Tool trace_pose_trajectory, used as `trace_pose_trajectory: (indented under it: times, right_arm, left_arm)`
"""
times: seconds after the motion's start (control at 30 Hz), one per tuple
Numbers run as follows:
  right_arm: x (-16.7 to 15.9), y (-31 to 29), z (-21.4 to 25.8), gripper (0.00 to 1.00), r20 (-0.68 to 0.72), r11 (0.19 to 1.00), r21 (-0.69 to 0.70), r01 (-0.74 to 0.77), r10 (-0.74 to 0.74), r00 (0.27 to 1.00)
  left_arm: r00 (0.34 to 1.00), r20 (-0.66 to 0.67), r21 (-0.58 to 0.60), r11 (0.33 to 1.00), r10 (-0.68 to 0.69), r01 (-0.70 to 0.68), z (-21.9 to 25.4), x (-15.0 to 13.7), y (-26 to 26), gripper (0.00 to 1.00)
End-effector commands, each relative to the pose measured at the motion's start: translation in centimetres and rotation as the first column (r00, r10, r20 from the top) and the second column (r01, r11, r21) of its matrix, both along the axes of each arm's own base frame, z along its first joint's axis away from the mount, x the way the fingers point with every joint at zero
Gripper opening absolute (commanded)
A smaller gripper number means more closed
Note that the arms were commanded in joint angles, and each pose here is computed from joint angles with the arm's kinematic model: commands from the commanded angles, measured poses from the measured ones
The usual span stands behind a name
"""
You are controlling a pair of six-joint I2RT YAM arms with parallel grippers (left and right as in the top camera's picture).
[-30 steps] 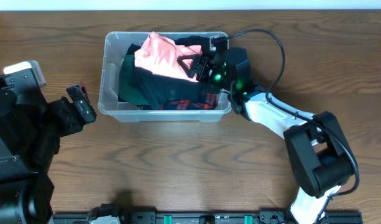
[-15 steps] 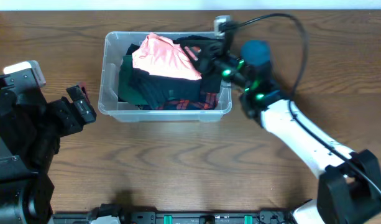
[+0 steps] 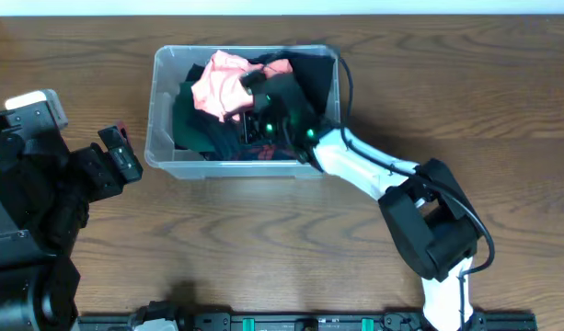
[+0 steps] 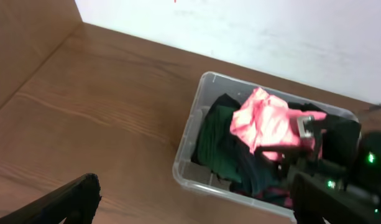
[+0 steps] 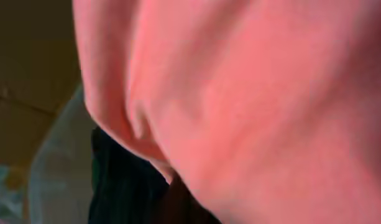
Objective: Pack container
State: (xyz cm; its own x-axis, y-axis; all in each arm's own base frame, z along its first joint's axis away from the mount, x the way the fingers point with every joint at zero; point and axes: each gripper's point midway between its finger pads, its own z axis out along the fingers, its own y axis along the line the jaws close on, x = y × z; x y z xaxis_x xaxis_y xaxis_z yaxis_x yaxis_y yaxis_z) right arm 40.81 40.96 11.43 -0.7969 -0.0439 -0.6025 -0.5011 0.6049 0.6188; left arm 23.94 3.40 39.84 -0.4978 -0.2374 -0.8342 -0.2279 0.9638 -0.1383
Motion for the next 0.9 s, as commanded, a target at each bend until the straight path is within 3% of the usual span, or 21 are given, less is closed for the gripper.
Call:
trace_pose_trajectory:
  times: [0.0,0.2,0.33,0.37,0.43,0.5,0.7,0.8,0.87]
  right_arm:
    - [0.3,-2.2,-6.4,0.01,-0.068,0.986,-0.165,0.002,-0.013,0.998]
    - [-0.8,-2.4,1.1,0.02,0.008,0.977,-0.193,-0.090,0.094,0.996]
    - [-1.9,-4.9,8.9,0.20,0.130,0.972,-0.209,-0.108,0.137,0.982]
    - [-2.1,-5.8,10.7,0.29,0.164,0.973,-0.208,-0.104,0.139,0.977]
    - [-2.2,-9.0,14.5,0.42,0.232,0.973,-0.228,-0.027,0.081,0.969]
    - [-2.2,-12.6,17.6,0.48,0.286,0.967,-0.247,0.070,0.003,0.958]
    - [-3.4,-20.4,23.3,0.73,0.384,0.945,-0.242,0.218,-0.113,0.917]
    - [-4.7,-24.1,25.1,0.99,0.402,0.927,-0.242,0.286,-0.172,0.900]
    - [-5.6,-25.9,25.6,0.99,0.399,0.915,-0.245,0.321,-0.207,0.893]
  left_arm:
    - [1.000,0.006,0.004,1.000,0.010,-0.010,0.2,-0.1,0.2,0.98]
    - [1.000,0.006,0.004,1.000,0.010,-0.010,0.2,-0.1,0.2,0.98]
    - [1.000,0.006,0.004,1.000,0.010,-0.010,0.2,-0.1,0.2,0.98]
    - [1.000,0.006,0.004,1.000,0.010,-0.010,0.2,-0.1,0.2,0.98]
    - [1.000,0.006,0.004,1.000,0.010,-0.010,0.2,-0.1,0.2,0.98]
    - [1.000,0.006,0.004,1.000,0.010,-0.010,0.2,-0.1,0.2,0.98]
    - [1.000,0.006,0.004,1.000,0.010,-0.010,0.2,-0.1,0.2,0.98]
    - [1.000,0.006,0.004,1.000,0.010,-0.010,0.2,-0.1,0.2,0.98]
    - [1.000,0.006,0.004,1.000,0.010,-0.010,0.2,-0.1,0.2,0.98]
